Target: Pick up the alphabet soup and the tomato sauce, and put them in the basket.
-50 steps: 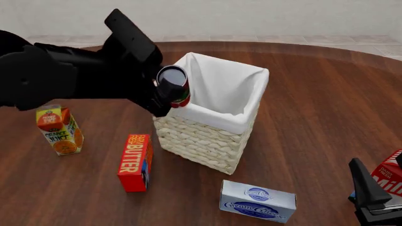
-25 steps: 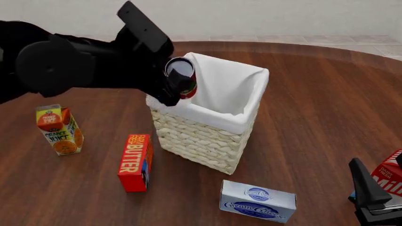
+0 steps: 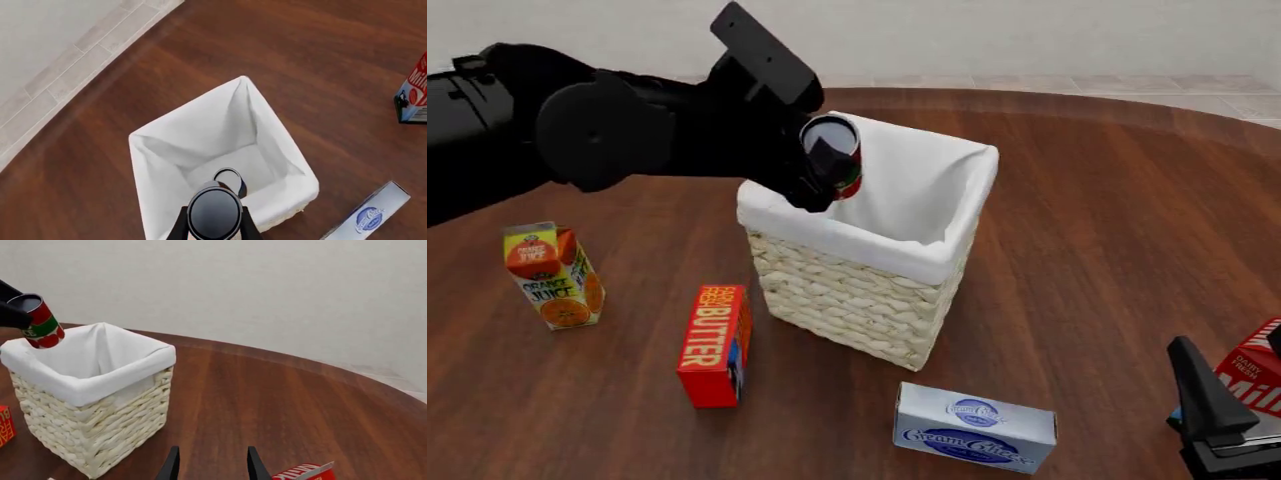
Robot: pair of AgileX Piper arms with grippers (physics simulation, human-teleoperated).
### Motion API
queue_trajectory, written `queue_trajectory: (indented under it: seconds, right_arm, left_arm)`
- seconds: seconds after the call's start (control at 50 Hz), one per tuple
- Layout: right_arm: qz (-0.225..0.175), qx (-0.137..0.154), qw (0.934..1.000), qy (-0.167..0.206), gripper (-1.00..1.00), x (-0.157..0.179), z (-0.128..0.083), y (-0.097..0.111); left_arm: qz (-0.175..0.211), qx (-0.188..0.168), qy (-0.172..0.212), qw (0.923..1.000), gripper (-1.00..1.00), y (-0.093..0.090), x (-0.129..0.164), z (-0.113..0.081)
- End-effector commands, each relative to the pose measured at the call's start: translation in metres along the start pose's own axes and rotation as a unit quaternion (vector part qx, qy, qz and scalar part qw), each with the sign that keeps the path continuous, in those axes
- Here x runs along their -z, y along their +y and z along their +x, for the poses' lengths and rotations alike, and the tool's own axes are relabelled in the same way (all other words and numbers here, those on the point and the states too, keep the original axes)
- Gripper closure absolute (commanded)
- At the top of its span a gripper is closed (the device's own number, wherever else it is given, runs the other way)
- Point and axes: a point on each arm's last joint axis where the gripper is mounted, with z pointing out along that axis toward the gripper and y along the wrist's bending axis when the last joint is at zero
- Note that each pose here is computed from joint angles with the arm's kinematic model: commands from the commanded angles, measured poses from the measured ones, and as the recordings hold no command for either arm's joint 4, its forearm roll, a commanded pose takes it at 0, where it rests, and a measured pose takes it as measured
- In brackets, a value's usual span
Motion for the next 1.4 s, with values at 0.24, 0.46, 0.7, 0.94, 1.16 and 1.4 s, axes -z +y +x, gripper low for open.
queue_trajectory:
  seconds: [0.24,0.46,0.7,0.94,1.16,1.4]
  right_arm:
    - [0.000,-0.001,1.0000,0.001,-1.00,0.000,0.000,0.000]
    - [0.001,-0.002,1.0000,0.000,-1.00,0.000,0.000,0.000]
    - [0.001,-0.004,1.0000,0.000,-1.00,0.000,0.000,0.000]
    - [0.000,-0.004,1.0000,0.000,-1.00,0.000,0.000,0.000]
    - [0.000,-0.003,1.0000,0.000,-1.00,0.000,0.000,0.000]
    - [0.003,-0.002,1.0000,0.001,-1.00,0.000,0.000,0.000]
  left_arm:
    - [0.002,-0.009,0.000,1.0000,1.00,-0.001,-0.019,-0.003]
    - [0.004,-0.012,0.000,0.9999,1.00,-0.001,-0.027,-0.006]
    - [0.010,-0.016,-0.001,0.9998,1.00,-0.005,-0.038,-0.011]
    - [0.014,-0.018,-0.003,0.9997,1.00,-0.008,-0.049,-0.014]
    - [0.019,-0.020,-0.005,0.9996,1.00,-0.012,-0.057,-0.017]
    - [0.027,-0.023,-0.004,0.9994,1.00,-0.020,-0.067,-0.018]
